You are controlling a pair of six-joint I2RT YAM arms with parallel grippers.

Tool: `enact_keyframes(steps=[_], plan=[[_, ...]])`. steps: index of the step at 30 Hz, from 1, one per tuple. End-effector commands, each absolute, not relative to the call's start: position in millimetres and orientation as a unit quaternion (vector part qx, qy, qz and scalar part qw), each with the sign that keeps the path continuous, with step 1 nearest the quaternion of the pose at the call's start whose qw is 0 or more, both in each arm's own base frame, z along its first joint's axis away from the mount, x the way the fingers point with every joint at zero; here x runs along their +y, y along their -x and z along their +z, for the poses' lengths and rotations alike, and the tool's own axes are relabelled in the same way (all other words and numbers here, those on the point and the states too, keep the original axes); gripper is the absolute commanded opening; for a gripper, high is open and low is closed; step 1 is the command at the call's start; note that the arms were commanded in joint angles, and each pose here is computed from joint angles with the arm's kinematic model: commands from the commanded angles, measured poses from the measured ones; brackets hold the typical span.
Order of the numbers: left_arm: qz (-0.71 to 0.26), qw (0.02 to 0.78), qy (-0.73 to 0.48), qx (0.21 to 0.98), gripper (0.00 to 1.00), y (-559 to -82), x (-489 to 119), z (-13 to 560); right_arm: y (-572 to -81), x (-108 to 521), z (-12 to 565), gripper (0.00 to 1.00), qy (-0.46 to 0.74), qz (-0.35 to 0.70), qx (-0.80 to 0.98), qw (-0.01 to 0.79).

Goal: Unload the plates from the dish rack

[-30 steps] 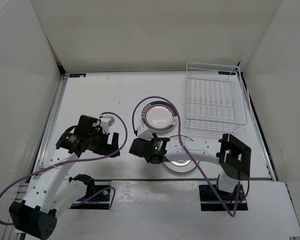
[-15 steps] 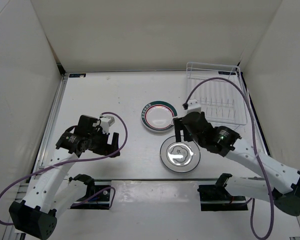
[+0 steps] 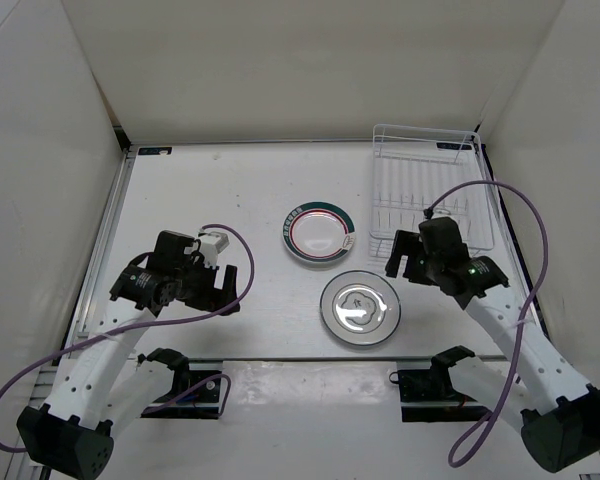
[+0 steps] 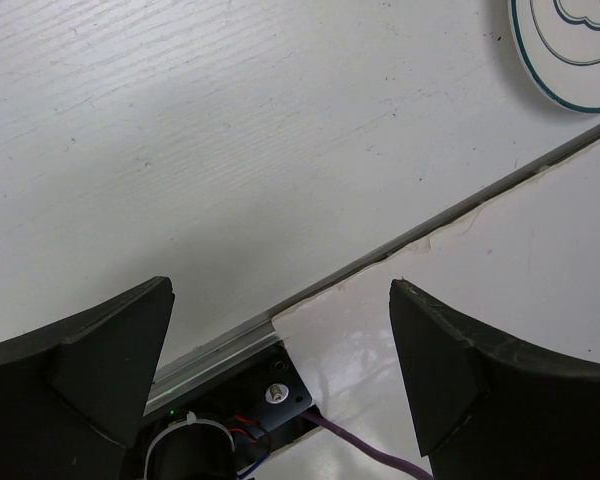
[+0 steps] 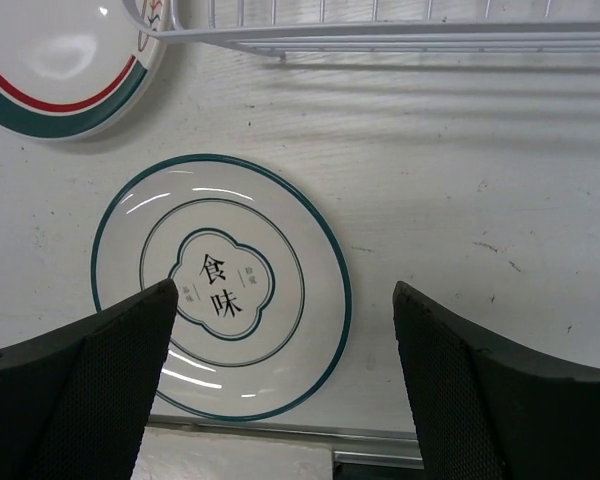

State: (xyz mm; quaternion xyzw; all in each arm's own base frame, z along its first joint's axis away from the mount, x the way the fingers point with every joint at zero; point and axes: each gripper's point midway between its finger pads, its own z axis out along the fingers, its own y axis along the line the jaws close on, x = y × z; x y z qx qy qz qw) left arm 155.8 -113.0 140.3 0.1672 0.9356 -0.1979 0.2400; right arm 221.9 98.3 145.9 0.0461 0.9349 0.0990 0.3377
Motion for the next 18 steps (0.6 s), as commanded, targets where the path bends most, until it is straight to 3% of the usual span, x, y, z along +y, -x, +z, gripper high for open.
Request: enact_keyframes(steps=[1, 4, 10, 18], plan=[[-0.212, 0.241, -0.173, 0.931, 1.00, -154.2, -117.8, 142.6, -213.5, 97.5, 139.5, 0.90, -0.059, 0.117, 0.940, 0.314], [-0.215, 0.239, -0.175, 0.931, 1.00, -153.6, -118.9, 142.4, -210.8, 111.1, 135.5, 0.90, -0.043, 0.160, 0.936, 0.309], [-0.215, 0.240, -0.176, 0.930, 1.00, -153.2, -118.7, 142.7, -215.4, 81.6, 134.7, 0.90, -0.084, 0.089, 0.937, 0.328], [-0.215, 0.242, -0.175, 0.930, 1.00, -153.5, -118.5, 142.5, -209.5, 83.8, 128.3, 0.90, -0.075, 0.105, 0.932, 0.337]])
